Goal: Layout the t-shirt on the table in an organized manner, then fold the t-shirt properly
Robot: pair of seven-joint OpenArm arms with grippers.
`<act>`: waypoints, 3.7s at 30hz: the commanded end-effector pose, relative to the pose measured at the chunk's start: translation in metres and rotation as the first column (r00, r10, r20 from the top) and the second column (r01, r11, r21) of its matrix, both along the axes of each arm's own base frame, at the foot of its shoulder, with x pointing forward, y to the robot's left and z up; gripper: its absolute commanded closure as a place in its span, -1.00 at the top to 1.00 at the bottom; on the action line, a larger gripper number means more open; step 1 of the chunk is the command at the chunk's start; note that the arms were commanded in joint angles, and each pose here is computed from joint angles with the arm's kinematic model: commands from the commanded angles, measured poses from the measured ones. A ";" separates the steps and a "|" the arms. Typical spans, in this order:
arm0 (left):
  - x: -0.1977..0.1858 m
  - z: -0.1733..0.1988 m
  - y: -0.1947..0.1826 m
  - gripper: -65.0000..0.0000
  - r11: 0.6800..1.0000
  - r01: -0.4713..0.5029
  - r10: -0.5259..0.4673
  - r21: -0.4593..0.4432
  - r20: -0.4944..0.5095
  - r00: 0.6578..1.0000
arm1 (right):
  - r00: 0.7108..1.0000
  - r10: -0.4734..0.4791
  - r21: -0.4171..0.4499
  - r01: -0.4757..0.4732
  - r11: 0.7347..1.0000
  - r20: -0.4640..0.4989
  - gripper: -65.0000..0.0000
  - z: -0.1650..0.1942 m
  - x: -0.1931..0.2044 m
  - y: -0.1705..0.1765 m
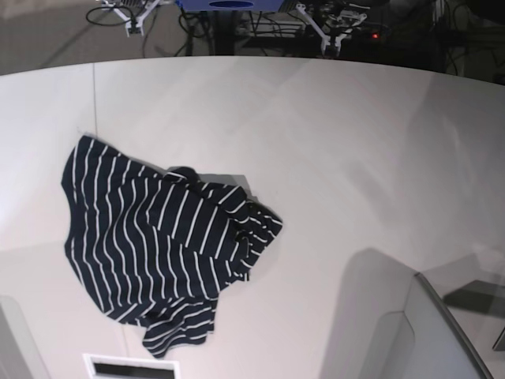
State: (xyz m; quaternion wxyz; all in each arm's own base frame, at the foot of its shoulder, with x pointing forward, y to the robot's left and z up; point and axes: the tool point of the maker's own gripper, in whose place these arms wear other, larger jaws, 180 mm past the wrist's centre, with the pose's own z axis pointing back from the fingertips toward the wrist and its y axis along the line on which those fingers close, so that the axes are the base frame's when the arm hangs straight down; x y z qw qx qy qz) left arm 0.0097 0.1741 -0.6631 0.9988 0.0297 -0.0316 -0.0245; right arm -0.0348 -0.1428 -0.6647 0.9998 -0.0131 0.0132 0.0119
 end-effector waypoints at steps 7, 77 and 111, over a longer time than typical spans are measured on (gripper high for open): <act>-0.014 0.000 0.000 -0.98 1.000 -0.005 0.005 0.002 -0.021 1.000 | 1.000 -0.004 -0.003 0.004 1.000 0.003 -0.41 0.000 -0.001 -0.003; -0.027 0.099 0.060 -1.00 0.977 0.183 -0.206 0.106 0.291 0.934 | 0.968 -0.191 -0.234 0.226 0.945 0.164 -0.98 0.075 -0.065 -0.118; 0.215 0.247 -0.015 -0.88 0.955 0.067 0.140 -0.288 0.640 0.756 | 0.659 -0.519 0.476 0.267 0.838 0.544 0.61 0.219 0.304 -0.153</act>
